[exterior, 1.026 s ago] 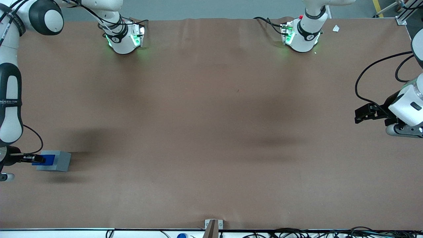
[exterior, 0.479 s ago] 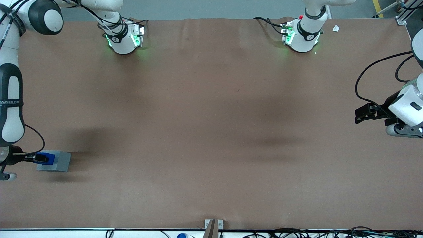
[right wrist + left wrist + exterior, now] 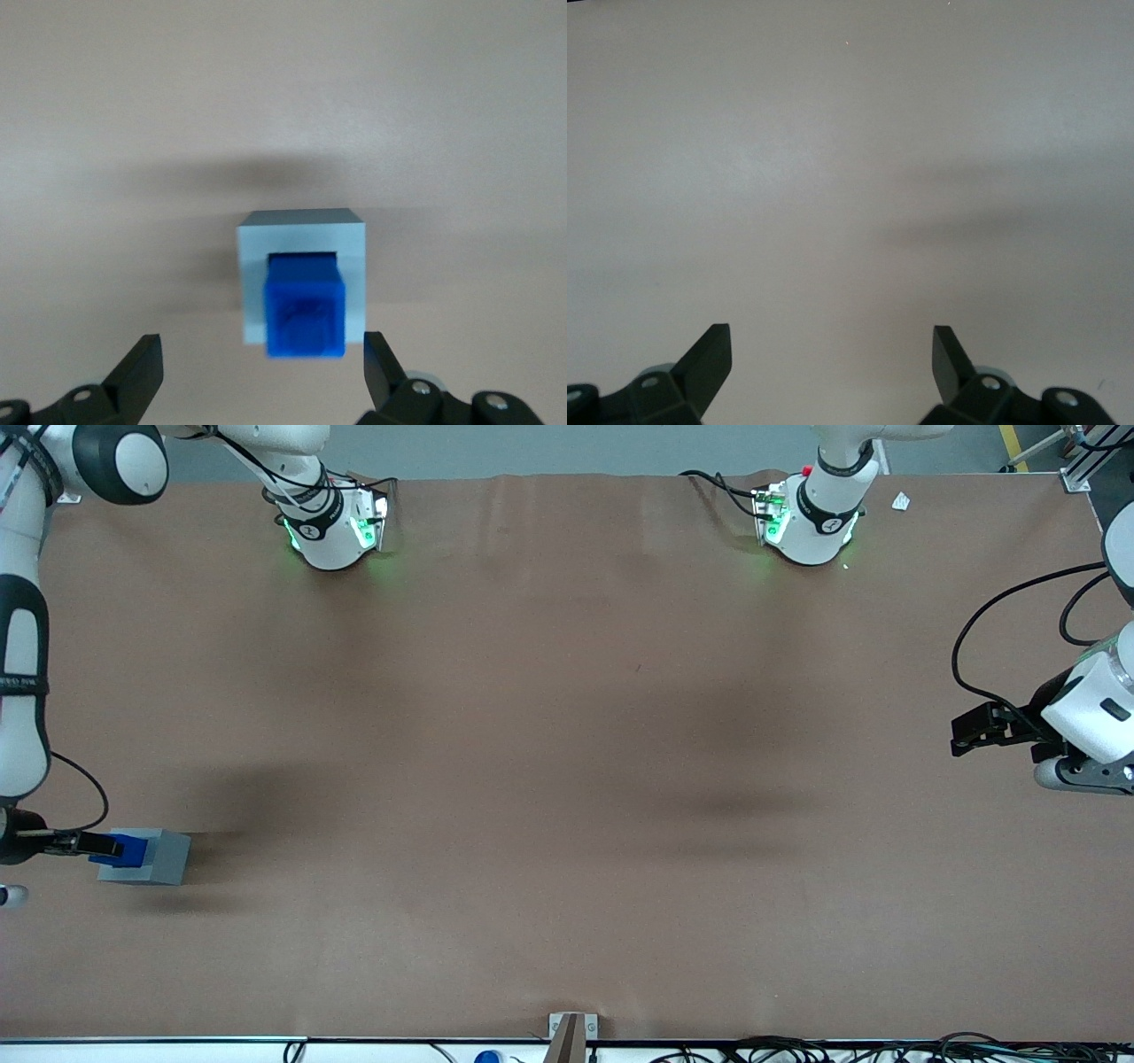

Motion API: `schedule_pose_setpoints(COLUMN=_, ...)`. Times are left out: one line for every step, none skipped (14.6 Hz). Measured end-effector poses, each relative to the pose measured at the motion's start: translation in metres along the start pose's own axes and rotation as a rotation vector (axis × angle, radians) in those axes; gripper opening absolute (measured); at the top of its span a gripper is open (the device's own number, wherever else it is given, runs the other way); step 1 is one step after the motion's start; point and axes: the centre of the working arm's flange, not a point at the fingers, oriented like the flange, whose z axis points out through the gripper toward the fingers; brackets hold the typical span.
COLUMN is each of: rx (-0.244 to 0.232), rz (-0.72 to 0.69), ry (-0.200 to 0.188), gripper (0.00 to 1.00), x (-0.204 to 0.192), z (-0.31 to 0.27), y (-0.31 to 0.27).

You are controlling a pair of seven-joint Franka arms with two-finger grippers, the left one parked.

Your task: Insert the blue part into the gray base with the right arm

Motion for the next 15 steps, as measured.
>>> schedule_pose_setpoints(rx=0.000, rz=-0.004, ry=0.000, gripper=1.00, x=-0.004, z=-0.022, y=-0.008)
schedule_pose_setpoints(rx=0.000, rz=-0.008, ry=-0.002, gripper=1.00, x=-0.009, z=-0.043, y=-0.014)
schedule_pose_setpoints(rx=0.000, rz=-0.011, ry=-0.004, gripper=1.00, x=-0.015, z=-0.063, y=-0.020)
schedule_pose_setpoints(rx=0.000, rz=-0.015, ry=-0.003, gripper=1.00, x=-0.021, z=-0.080, y=-0.025)
schedule_pose_setpoints(rx=-0.001, rz=-0.021, ry=0.002, gripper=1.00, x=-0.028, z=-0.095, y=-0.032)
schedule_pose_setpoints(rx=-0.003, rz=-0.030, ry=0.009, gripper=1.00, x=-0.036, z=-0.111, y=-0.040)
schedule_pose_setpoints(rx=-0.006, rz=-0.041, ry=0.017, gripper=1.00, x=-0.045, z=-0.127, y=-0.052)
schedule_pose_setpoints(rx=-0.008, rz=-0.051, ry=0.022, gripper=1.00, x=-0.056, z=-0.142, y=-0.064)
schedule_pose_setpoints(rx=-0.010, rz=-0.061, ry=0.028, gripper=1.00, x=-0.069, z=-0.158, y=-0.077)
schedule_pose_setpoints(rx=-0.013, rz=-0.072, ry=0.035, gripper=1.00, x=-0.083, z=-0.173, y=-0.089)
schedule_pose_setpoints(rx=-0.015, rz=-0.080, ry=0.040, gripper=1.00, x=-0.097, z=-0.186, y=-0.099)
schedule_pose_setpoints(rx=-0.015, rz=-0.079, ry=0.038, gripper=1.00, x=-0.111, z=-0.198, y=-0.107)
schedule_pose_setpoints(rx=-0.014, rz=-0.074, ry=0.030, gripper=1.00, x=-0.124, z=-0.207, y=-0.112)
schedule_pose_setpoints(rx=-0.014, rz=-0.067, ry=0.023, gripper=1.00, x=-0.133, z=-0.214, y=-0.117)
schedule_pose_setpoints(rx=-0.014, rz=-0.062, ry=0.017, gripper=1.00, x=-0.140, z=-0.220, y=-0.122)
